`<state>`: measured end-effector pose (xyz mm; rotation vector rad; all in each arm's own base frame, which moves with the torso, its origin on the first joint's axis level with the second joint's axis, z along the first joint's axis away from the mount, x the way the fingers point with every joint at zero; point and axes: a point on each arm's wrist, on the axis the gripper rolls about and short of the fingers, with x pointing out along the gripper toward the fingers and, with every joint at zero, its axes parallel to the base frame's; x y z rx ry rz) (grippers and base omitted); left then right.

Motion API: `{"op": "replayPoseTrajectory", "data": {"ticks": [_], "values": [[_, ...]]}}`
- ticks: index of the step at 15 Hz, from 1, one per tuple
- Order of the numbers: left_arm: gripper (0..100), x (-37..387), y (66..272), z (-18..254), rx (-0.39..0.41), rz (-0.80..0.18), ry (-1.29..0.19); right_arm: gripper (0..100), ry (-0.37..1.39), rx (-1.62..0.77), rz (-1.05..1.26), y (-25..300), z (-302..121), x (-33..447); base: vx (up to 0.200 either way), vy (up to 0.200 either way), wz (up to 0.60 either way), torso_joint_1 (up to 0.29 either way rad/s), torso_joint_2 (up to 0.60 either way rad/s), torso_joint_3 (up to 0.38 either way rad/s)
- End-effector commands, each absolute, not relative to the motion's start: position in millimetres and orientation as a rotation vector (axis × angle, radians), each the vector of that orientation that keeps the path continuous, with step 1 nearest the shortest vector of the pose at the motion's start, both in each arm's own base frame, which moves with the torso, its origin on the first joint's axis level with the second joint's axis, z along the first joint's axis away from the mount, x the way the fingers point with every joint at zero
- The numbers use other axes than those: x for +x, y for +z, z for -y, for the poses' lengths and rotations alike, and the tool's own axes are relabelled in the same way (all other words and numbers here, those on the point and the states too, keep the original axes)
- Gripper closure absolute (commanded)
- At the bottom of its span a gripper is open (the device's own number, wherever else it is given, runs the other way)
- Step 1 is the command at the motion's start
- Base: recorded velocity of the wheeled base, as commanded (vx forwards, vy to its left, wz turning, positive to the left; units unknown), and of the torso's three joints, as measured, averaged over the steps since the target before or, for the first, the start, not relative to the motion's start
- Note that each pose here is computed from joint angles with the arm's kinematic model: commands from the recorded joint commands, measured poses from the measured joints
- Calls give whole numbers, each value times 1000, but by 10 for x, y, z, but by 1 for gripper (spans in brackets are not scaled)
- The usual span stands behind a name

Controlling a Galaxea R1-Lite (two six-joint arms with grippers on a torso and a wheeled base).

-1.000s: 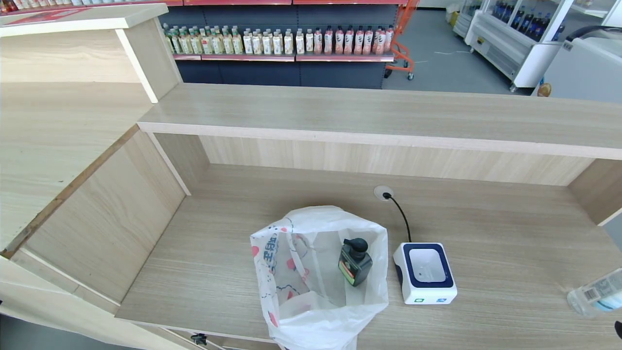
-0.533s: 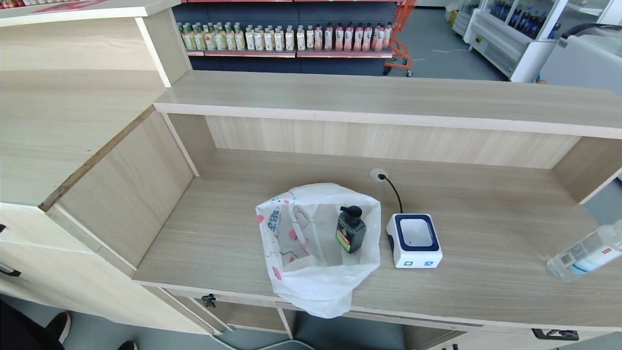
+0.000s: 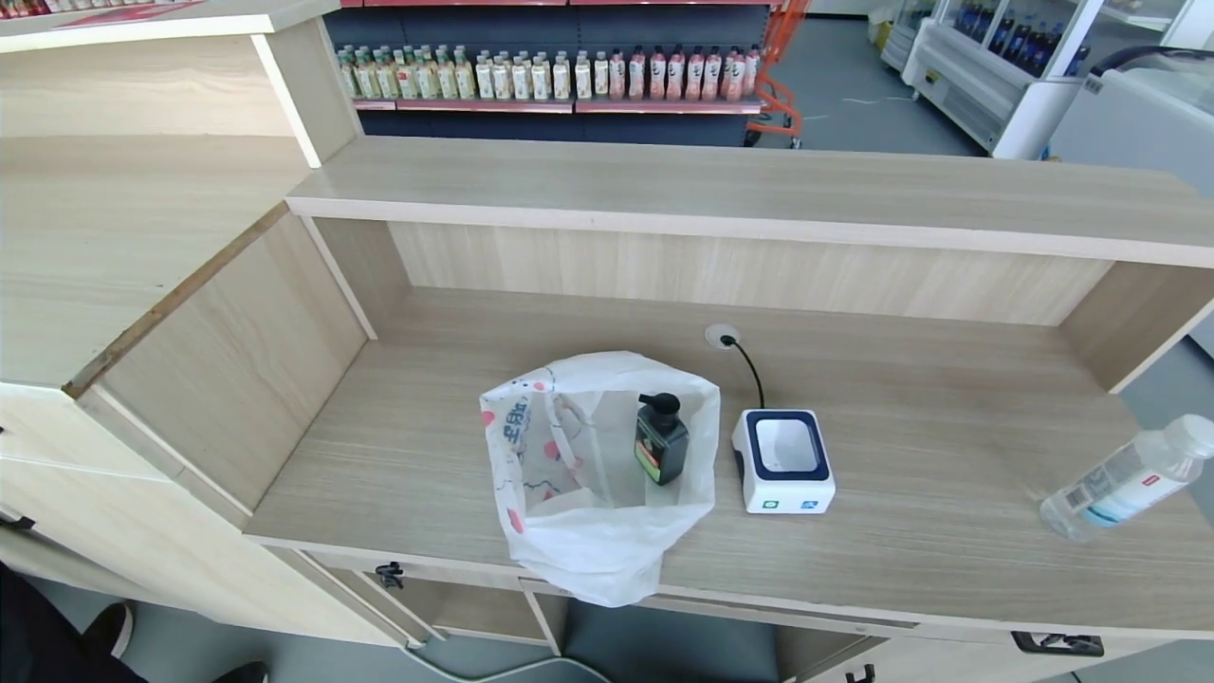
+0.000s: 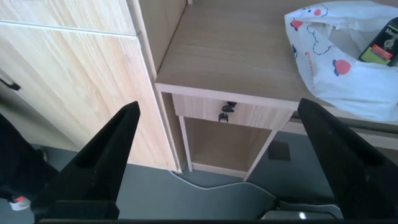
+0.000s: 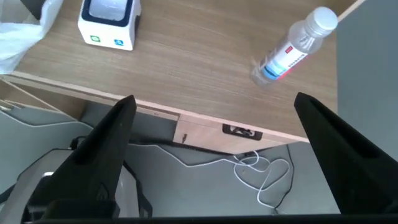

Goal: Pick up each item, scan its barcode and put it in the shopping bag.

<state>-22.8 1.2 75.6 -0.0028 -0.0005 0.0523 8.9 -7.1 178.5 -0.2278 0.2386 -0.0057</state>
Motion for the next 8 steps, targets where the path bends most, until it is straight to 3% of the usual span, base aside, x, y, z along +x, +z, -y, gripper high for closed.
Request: {"op": "replayPoseTrajectory", "data": {"ticks": [1,8], "values": [[0,-228,755,-12,-3,0,52,0,-40,-223,-242,1720,96,36,0,-200,0,12,7,2],[0,-228,756,-12,-3,2,52,0,-35,-228,-253,1682,107,10,0,-200,0,3,0,6]]}}
